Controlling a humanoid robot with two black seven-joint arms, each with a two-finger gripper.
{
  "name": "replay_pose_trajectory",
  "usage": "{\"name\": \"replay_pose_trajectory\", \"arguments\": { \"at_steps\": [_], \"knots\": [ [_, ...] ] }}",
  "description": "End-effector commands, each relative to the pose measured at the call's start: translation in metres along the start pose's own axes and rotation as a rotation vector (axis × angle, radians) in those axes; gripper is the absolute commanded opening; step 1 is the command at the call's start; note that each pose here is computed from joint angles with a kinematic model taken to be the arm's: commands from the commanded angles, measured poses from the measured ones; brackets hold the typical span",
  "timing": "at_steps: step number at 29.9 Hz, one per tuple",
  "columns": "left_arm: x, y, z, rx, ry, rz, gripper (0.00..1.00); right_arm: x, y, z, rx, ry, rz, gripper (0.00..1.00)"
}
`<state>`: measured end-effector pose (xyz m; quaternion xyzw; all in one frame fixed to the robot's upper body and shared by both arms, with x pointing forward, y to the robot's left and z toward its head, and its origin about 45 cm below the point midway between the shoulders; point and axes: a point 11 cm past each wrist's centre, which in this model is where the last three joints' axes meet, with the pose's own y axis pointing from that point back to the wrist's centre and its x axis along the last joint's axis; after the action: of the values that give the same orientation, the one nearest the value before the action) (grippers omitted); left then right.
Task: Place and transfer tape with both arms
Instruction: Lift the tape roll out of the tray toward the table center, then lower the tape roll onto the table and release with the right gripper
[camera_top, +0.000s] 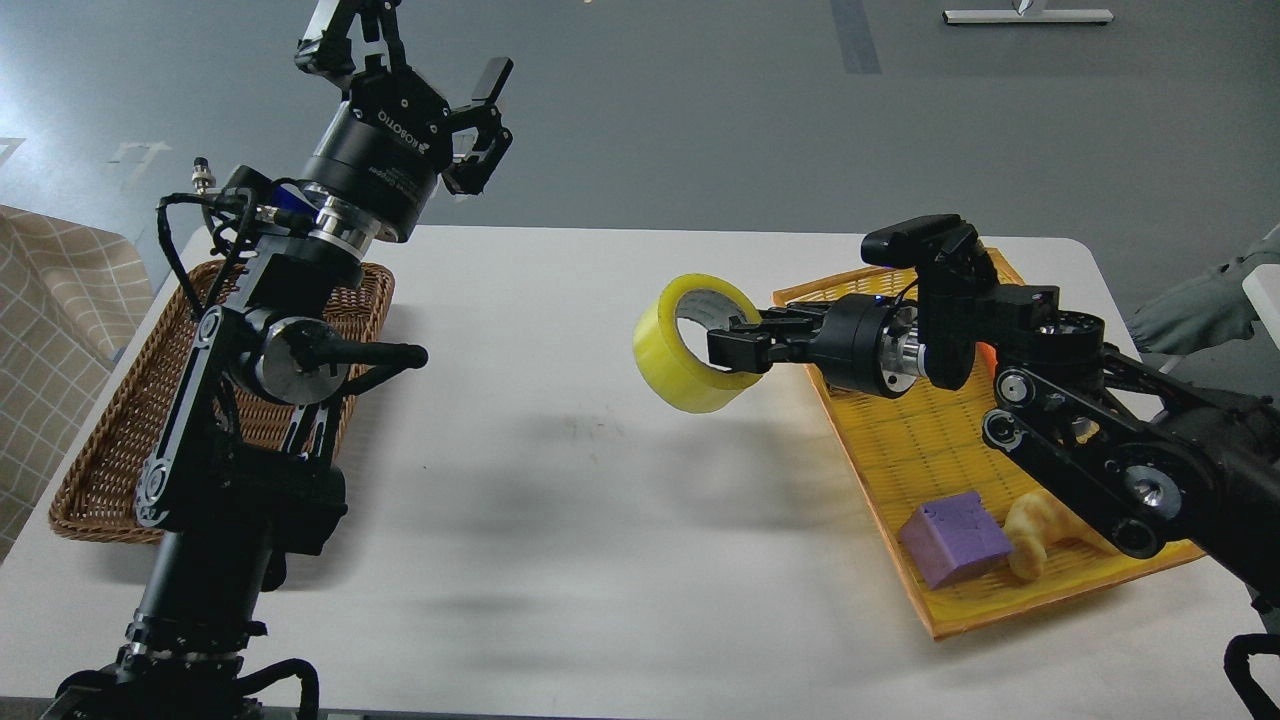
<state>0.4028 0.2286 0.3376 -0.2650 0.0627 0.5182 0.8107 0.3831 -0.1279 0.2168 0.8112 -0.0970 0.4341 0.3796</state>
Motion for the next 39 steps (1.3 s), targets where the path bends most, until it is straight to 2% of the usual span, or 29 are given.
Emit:
{"name": "replay_pose_trajectory", "arguments": {
  "at_steps": [1, 18, 34, 39],
  "knots": [
    [-0.001, 0.001, 0.000, -0.002, 0.000, -0.001, 0.98, -0.008, -0.011, -0.003, 0.002, -0.005, -0.027, 0.01],
    [0.004, 0.004, 0.001, -0.005, 0.001, 0.014, 0.98, -0.022, -0.054, -0.024, 0.010, 0.052, -0.133, 0.01],
    [0.006, 0.005, 0.005, -0.017, 0.001, 0.018, 0.98, -0.029, -0.070, -0.031, 0.002, 0.102, -0.180, 0.02],
    [0.008, 0.007, 0.006, -0.021, 0.001, 0.024, 0.98, -0.031, -0.072, -0.037, 0.015, 0.103, -0.183, 0.06]
  ]
}}
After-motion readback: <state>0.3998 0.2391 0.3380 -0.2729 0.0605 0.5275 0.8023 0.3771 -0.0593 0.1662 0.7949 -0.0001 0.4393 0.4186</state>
